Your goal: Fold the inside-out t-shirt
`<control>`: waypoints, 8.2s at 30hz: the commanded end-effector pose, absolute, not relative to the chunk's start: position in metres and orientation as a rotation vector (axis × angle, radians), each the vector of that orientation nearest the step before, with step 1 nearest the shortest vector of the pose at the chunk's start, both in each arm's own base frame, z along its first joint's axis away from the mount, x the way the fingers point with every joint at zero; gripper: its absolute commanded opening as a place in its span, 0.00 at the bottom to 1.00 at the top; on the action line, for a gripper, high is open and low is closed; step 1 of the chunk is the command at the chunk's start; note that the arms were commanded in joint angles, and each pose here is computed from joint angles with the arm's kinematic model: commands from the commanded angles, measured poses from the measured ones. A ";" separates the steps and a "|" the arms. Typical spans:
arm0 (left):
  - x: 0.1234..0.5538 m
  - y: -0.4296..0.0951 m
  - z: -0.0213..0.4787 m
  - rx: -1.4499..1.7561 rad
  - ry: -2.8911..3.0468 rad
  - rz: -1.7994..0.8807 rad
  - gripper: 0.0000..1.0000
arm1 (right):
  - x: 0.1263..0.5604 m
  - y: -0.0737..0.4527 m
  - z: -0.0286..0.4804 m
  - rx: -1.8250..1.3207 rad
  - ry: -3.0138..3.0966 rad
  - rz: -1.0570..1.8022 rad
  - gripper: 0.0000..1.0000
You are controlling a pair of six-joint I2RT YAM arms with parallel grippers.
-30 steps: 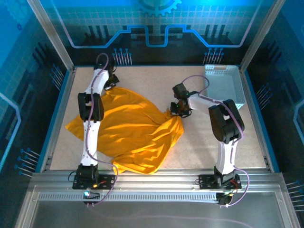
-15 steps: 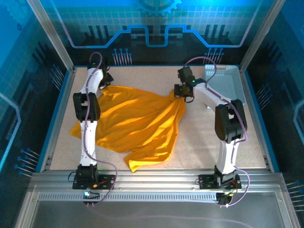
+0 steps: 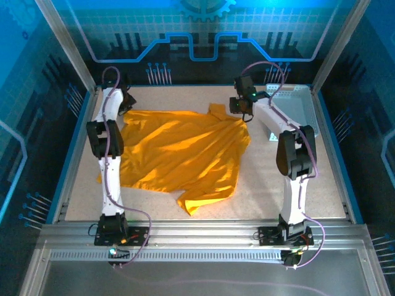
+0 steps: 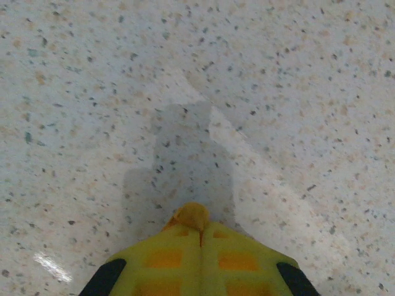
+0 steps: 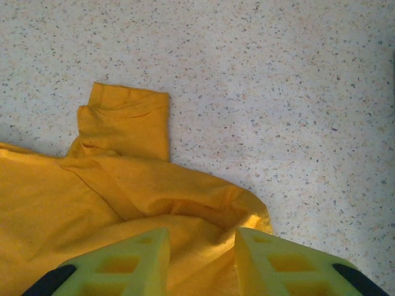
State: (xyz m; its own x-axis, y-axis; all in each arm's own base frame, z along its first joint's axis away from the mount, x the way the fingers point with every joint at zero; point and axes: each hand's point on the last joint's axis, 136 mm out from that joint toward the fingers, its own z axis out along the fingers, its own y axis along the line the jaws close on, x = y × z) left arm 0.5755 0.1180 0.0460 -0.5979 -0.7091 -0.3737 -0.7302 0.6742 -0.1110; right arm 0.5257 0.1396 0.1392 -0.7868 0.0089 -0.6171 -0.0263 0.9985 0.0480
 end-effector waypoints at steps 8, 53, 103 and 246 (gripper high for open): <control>0.556 0.148 0.049 -1.192 2.506 0.189 0.00 | 0.501 0.194 0.116 -0.252 2.512 0.234 0.38; 0.551 0.153 0.050 -1.201 2.510 0.160 0.00 | 0.590 0.216 0.068 -0.550 2.553 0.056 0.07; 0.410 0.035 0.183 -0.968 2.375 -0.181 0.90 | 0.447 0.098 0.300 -0.196 2.542 -0.037 0.66; 0.225 0.089 0.065 -1.449 2.271 -0.019 0.99 | 0.104 0.188 0.025 0.001 3.002 0.205 0.22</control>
State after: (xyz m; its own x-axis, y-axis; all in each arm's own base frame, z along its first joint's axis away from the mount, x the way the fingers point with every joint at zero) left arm 0.2316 0.0854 0.0662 -0.3411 -0.8770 -0.3385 -0.8589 0.4371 -0.2670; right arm 0.1044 0.1936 0.0141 -0.9940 0.0009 -0.1091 -0.0163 0.9874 0.1573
